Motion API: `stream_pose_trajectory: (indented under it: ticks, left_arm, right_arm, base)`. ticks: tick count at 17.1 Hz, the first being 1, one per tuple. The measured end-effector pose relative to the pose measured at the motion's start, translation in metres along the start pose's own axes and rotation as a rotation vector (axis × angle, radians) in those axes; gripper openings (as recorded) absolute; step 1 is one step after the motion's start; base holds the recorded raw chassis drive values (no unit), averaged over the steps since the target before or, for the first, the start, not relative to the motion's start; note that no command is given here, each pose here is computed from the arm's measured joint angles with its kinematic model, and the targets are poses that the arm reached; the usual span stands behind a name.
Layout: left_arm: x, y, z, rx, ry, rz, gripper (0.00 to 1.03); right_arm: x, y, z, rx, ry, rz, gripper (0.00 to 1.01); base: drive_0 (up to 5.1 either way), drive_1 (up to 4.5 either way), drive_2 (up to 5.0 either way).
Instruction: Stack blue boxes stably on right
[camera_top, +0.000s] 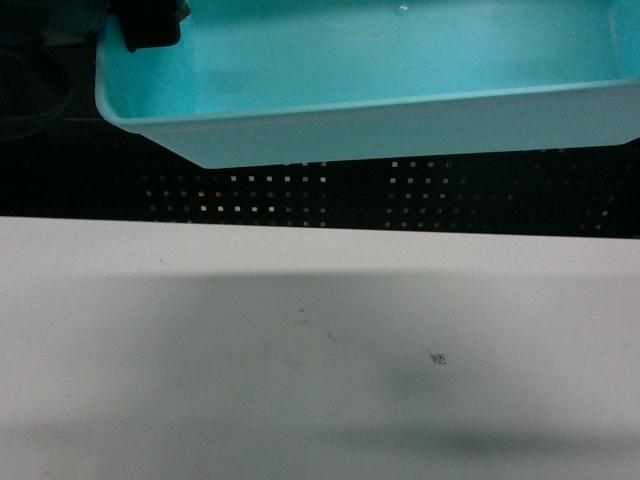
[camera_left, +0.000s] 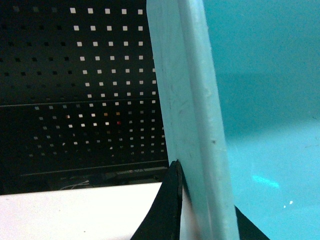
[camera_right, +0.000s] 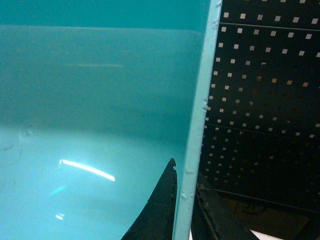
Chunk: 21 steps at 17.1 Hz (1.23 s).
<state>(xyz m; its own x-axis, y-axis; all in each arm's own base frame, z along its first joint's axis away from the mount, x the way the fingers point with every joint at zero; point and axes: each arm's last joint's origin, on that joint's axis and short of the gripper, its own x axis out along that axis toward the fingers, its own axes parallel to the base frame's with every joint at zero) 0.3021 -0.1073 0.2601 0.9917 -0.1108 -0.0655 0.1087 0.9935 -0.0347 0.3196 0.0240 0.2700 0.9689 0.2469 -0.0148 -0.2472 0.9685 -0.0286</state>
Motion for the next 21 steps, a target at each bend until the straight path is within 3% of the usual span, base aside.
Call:
stream_pose_trajectory:
  ticks: [6, 21]
  left_arm:
    - [-0.0007, 0.0001, 0.0011, 0.007, -0.003, 0.0, 0.06]
    - [-0.0007, 0.0001, 0.0011, 0.007, -0.004, 0.001, 0.06]
  right_arm:
    - [-0.0002, 0.0001, -0.0002, 0.007, 0.002, 0.0, 0.07]
    - [-0.0002, -0.0001, -0.0004, 0.008, 0.004, 0.0, 0.07]
  base:
    - [-0.2, -0.23, -0.2]
    - [-1.7, -1.72, -1.7]
